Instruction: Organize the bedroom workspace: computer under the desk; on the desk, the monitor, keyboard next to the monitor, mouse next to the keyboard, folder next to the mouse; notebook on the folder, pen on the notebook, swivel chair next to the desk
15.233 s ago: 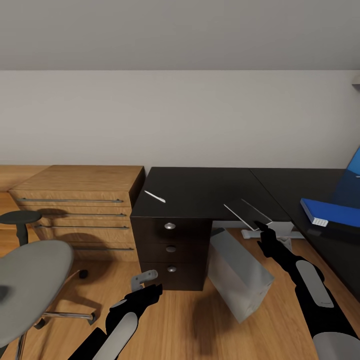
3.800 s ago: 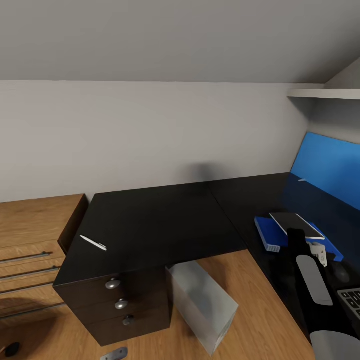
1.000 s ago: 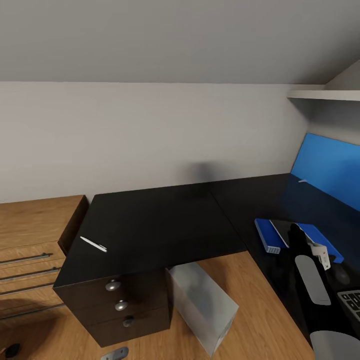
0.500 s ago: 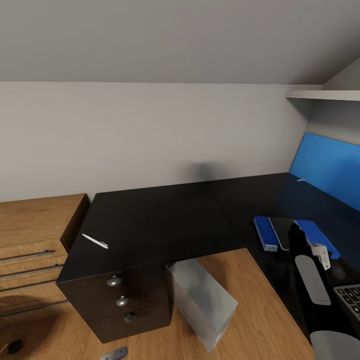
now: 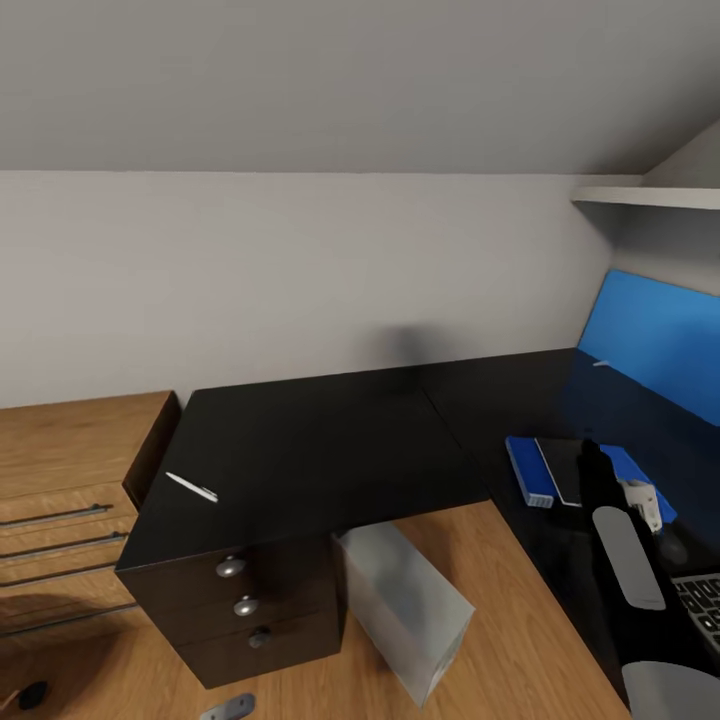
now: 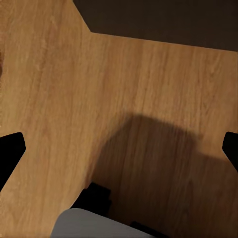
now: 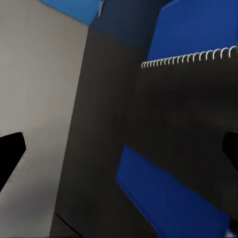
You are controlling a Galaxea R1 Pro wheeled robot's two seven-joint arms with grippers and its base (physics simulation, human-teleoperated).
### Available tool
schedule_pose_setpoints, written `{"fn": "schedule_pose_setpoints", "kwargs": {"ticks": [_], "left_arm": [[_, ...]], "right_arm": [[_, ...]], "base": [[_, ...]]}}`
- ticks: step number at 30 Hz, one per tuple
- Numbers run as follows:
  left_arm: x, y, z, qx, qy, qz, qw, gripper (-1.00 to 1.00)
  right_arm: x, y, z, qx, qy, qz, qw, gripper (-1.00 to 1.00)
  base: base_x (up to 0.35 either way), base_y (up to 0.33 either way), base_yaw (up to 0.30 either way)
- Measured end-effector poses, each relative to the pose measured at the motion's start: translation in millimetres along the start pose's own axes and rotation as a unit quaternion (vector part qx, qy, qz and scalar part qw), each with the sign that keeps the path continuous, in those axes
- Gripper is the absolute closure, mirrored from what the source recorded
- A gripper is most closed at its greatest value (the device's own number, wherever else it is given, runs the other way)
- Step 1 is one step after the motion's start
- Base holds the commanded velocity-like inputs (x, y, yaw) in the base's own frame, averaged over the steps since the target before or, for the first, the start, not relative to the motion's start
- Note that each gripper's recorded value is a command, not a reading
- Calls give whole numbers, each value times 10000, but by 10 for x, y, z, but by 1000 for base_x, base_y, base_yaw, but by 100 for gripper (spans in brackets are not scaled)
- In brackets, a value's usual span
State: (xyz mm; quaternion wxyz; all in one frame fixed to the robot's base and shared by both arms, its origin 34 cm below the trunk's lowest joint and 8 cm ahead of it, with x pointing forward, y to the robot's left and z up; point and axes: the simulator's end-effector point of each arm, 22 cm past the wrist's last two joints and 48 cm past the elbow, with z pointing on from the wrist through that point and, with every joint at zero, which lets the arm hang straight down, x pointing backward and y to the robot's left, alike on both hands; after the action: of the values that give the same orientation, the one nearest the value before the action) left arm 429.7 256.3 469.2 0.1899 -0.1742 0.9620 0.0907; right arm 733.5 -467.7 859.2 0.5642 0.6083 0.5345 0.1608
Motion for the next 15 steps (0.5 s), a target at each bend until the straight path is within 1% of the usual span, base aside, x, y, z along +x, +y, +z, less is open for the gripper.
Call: {"fn": "schedule_pose_setpoints", "kwargs": {"ticks": [2,3,4,5,6,8,9,10,11,14,15], "left_arm": [[-15,3,-31,0,0,0,10000,-100],[-23,5,-47,0,0,0,10000,-100],[-31,6,-62,0,1,0,10000,-100],[-35,5,-78,2,5,5,10000,-100],[-38,7,-94,0,9,7,10000,-100],[-45,19,-122,-11,15,12,10000,-100],[-42,33,-134,-26,25,18,10000,-100],[-46,40,-149,-33,28,20,10000,-100],[-45,52,-161,-45,36,25,10000,-100],[-59,67,-204,-57,43,30,10000,-100],[-64,70,-219,-58,45,31,10000,-100]], "right_arm": [[-29,277,-80,-273,86,-8,9996,-100],[1,431,-136,-434,232,-70,9988,-100],[18,483,-156,-480,305,-105,9983,-100],[166,566,-207,-577,690,-316,9954,-100],[255,591,-235,-601,913,-460,9929,-100],[333,624,-269,-619,1124,-594,9900,-100],[412,640,-301,-633,1309,-705,9869,-100],[453,659,-323,-644,1402,-765,9851,-100],[564,693,-376,-673,1589,-902,9809,-100],[806,744,-508,-632,1925,-1231,9715,-100],[989,728,-612,-511,2130,-1507,9640,-100]], "base": [[0,0,0],[0,0,0],[0,0,0],[0,0,0],[0,0,0],[0,0,0],[0,0,0],[0,0,0],[0,0,0],[0,0,0],[0,0,0]]}}
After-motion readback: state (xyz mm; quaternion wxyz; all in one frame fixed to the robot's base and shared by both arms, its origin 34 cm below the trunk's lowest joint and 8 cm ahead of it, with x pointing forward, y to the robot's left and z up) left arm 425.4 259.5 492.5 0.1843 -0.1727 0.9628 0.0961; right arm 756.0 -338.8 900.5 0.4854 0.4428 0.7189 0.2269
